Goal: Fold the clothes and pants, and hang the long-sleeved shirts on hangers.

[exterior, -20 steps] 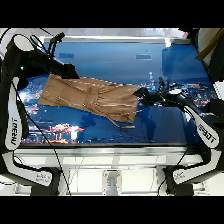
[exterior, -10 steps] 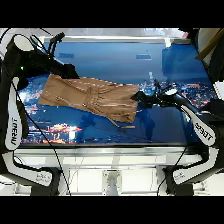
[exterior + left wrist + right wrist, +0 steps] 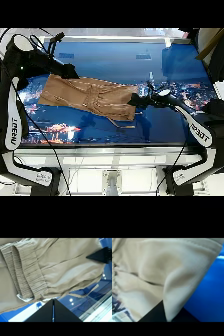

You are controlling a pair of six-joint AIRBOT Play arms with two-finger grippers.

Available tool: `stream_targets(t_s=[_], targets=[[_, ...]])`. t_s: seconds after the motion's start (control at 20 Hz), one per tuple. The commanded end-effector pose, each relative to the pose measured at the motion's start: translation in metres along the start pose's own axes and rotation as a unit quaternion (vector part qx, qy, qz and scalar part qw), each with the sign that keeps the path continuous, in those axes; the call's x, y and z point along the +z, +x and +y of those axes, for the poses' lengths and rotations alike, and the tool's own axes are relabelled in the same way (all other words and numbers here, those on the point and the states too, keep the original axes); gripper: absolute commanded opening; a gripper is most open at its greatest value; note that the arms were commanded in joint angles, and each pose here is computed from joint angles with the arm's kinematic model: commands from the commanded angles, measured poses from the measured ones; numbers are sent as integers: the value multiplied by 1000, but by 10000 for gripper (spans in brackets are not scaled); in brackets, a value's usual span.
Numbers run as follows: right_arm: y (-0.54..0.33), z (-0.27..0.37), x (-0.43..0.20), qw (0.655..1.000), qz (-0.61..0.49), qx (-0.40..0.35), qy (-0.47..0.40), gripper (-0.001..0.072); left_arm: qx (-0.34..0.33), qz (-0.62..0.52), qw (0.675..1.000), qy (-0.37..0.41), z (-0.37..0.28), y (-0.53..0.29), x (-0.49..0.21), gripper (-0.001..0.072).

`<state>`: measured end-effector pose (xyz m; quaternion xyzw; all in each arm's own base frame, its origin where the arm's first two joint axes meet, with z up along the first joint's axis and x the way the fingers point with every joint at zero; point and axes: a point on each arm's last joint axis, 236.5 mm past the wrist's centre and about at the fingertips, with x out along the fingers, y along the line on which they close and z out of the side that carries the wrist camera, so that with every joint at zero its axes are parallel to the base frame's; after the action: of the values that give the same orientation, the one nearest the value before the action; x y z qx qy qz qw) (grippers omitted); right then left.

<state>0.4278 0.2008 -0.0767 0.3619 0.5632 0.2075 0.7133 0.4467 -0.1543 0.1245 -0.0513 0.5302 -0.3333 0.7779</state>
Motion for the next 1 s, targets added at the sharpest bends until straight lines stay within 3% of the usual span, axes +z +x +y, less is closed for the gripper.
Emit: stream_targets(t_s=[0.0,0.25,0.6,0.75,0.95], targets=[[-36,5,-10,999,33,-1,-29,25,1,-1,1000,-1,1,-1,0,11],[-133,-63,-55,982,139,-124,-32,24,0,-1,1000,12,-19,-23,-7,10],[-272,-109,-47,988,28,-143,52,24,-5,-73,994,79,-102,-64,7,10],[-284,-97,-29,988,1,-152,24,24,-14,-63,990,123,-137,5,23,10],[-275,-42,3,987,-27,-153,-30,24,-38,29,988,145,-162,155,-5,10]])
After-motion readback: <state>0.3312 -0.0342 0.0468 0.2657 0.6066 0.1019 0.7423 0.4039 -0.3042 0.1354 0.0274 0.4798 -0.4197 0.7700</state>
